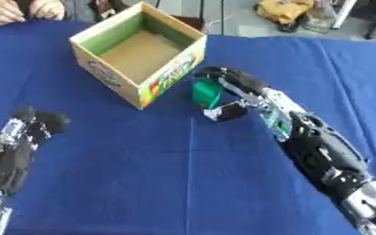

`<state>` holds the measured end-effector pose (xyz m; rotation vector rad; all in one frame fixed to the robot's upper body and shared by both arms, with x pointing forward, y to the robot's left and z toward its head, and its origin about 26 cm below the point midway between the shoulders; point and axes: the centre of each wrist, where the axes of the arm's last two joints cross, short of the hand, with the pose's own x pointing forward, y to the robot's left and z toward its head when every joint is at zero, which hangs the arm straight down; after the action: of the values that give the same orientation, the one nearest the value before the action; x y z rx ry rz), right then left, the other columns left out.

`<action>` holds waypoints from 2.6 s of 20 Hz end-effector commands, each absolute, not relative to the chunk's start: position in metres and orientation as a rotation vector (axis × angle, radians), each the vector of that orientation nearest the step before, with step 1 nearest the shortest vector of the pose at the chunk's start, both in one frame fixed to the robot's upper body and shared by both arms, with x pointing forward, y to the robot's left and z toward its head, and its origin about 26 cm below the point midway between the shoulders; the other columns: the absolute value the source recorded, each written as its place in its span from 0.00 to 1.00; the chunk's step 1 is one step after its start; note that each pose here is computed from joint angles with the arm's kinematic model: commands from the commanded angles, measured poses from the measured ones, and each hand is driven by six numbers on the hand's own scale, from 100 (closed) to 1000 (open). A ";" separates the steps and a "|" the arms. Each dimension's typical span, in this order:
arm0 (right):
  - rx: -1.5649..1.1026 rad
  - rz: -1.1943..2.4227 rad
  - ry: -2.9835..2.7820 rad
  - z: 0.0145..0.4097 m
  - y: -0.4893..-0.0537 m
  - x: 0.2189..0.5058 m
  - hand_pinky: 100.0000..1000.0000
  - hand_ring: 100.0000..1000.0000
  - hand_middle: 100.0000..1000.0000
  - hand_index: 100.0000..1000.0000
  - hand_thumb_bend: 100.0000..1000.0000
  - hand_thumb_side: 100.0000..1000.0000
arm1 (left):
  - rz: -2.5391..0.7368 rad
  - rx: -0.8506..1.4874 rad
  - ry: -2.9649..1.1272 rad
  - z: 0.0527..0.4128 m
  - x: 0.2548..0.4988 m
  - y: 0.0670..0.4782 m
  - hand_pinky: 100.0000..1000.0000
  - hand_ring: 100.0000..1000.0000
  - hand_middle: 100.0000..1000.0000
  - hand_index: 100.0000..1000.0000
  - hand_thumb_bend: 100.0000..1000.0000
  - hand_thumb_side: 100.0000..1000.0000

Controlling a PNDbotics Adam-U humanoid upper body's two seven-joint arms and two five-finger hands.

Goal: Pick up objects on the table and place them in the box.

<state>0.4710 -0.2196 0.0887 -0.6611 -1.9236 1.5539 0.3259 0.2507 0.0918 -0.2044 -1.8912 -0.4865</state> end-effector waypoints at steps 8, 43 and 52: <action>-0.795 1.532 -2.012 0.094 -0.225 0.475 0.63 0.53 0.68 0.88 0.13 0.21 | -0.501 -0.204 -1.912 0.099 0.327 0.249 0.80 0.75 0.57 0.66 0.13 1.00; -0.950 1.372 -2.137 0.204 -0.273 0.478 0.62 0.50 0.67 0.88 0.16 0.11 | -0.641 -0.445 -1.940 0.123 0.334 0.202 0.80 0.75 0.57 0.65 0.17 1.00; -0.974 1.412 -1.980 0.172 -0.295 0.485 0.65 0.57 0.71 0.89 0.08 0.19 | -0.676 -0.494 -1.957 0.132 0.335 0.192 0.80 0.75 0.57 0.65 0.17 1.00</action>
<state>0.4832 -0.2836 0.1648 -0.9270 -2.0062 1.3966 0.3353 0.1967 0.1215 -0.4754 -1.9242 -0.6566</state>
